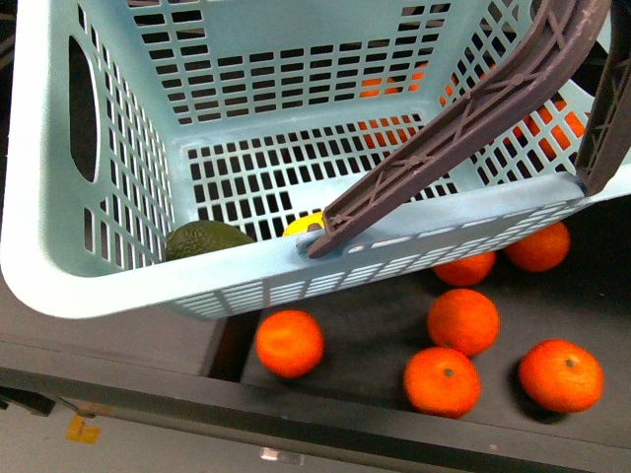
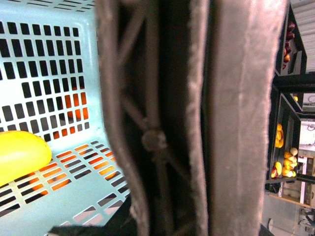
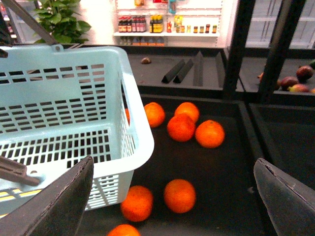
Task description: Pick mango and avocado into basket
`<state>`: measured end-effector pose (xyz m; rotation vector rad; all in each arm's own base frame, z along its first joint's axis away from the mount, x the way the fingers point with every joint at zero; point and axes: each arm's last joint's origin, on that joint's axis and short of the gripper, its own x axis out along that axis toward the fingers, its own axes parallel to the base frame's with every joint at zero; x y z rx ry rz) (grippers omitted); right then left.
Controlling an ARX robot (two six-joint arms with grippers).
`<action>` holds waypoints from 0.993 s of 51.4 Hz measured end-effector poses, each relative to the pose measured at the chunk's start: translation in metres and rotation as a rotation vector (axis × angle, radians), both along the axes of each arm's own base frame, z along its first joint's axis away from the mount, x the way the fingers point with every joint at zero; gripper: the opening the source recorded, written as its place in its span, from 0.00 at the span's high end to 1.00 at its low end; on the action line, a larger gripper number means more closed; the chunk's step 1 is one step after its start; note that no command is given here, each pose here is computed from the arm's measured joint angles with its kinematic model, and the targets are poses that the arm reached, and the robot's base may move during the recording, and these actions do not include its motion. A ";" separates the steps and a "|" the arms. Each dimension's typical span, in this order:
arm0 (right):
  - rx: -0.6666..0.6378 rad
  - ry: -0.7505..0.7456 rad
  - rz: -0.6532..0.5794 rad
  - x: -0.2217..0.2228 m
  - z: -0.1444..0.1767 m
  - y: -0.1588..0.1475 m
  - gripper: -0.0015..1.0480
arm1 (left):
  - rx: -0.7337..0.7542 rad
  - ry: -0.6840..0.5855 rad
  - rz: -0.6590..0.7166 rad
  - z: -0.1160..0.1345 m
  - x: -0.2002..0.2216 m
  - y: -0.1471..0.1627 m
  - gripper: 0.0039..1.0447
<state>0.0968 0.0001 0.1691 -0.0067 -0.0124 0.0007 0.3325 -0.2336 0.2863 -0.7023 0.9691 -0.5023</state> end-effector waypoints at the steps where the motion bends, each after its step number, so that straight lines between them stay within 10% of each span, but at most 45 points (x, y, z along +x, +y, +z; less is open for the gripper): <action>1: 0.000 0.000 0.000 0.000 0.000 0.000 0.08 | 0.000 0.000 0.001 0.000 0.000 0.000 0.86; 37: 0.000 0.000 0.002 0.000 0.000 0.000 0.08 | 0.012 -0.013 0.021 0.000 0.004 0.006 0.86; 45: 0.000 0.000 0.001 0.000 0.000 0.000 0.08 | -0.117 -0.004 0.688 -0.004 0.029 -0.010 0.86; 51: 0.000 0.000 -0.002 0.000 0.000 0.000 0.08 | -0.179 0.069 0.884 -0.028 0.069 -0.007 0.86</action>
